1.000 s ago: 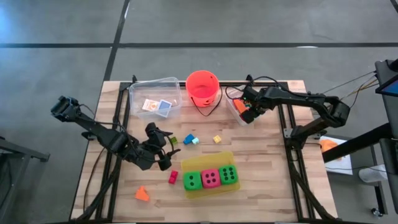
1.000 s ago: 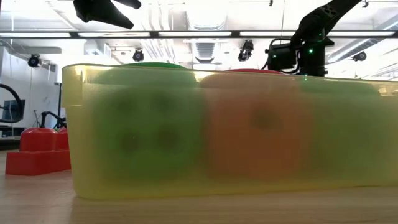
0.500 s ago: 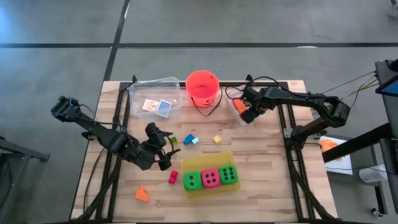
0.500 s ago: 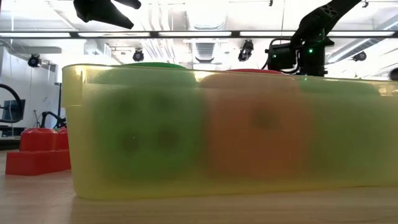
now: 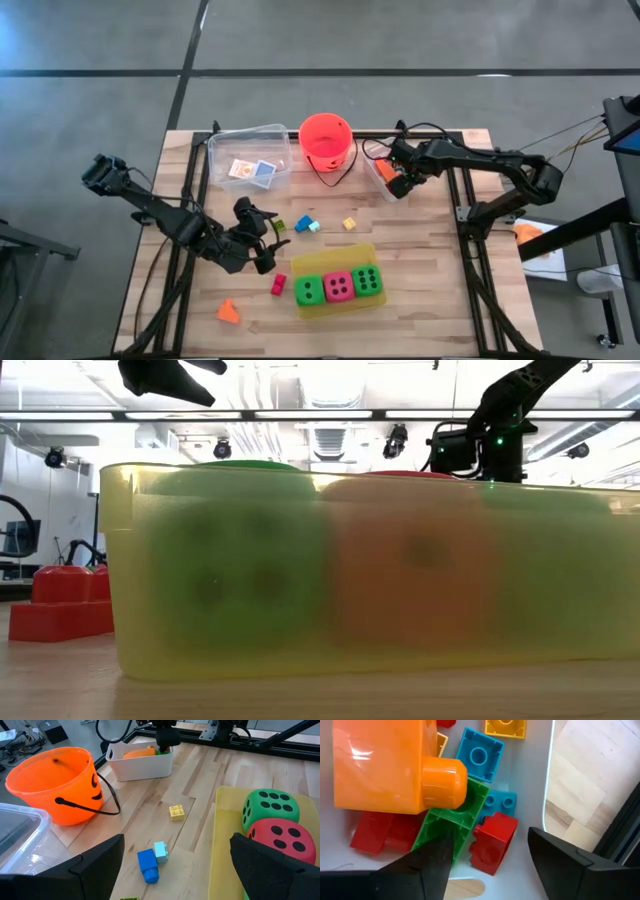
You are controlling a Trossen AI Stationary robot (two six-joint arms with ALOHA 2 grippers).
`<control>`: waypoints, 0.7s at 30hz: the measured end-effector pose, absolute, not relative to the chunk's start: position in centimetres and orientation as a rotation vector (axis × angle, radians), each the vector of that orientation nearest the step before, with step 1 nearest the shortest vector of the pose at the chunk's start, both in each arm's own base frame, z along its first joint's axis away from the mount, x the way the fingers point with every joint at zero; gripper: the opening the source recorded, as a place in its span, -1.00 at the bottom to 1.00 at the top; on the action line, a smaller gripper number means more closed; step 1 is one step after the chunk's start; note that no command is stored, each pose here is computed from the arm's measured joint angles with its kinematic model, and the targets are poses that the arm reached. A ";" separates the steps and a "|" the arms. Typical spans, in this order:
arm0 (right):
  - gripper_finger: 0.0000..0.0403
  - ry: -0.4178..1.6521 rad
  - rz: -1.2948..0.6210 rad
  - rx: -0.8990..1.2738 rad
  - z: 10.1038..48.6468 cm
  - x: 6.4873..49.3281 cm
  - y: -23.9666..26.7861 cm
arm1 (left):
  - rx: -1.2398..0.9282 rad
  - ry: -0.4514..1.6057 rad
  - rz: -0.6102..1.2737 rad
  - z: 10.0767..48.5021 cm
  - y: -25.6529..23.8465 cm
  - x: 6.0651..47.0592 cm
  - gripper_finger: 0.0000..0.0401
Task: Pick & Place Toys
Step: Put the red game piece into the white bin
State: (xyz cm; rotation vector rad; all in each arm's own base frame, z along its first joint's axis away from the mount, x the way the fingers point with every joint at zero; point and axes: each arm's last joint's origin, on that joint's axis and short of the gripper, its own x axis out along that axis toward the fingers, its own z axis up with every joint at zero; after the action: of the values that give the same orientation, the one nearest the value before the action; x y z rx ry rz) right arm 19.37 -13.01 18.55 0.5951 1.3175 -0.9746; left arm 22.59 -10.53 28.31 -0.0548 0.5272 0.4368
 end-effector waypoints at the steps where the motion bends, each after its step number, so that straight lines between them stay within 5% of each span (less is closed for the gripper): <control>1: 0.24 1.317 -0.972 0.592 18.6 19.3 -13.0 | -0.055 0.527 0.437 28.3 -10.5 22.6 0.73; 13: 0.25 1.136 -0.934 0.575 24.2 18.2 -11.4 | -0.062 0.503 0.470 28.5 -10.3 22.6 0.73; 21: 0.25 1.001 -0.736 0.633 26.5 18.5 -7.2 | -0.071 0.517 0.485 27.6 -10.0 22.4 0.73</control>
State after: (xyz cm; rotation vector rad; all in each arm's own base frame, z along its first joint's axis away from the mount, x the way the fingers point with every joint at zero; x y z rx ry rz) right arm 18.54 -7.24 26.47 0.6330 1.0011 -0.7364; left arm 22.45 -10.04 27.57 -0.0708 0.5166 0.4846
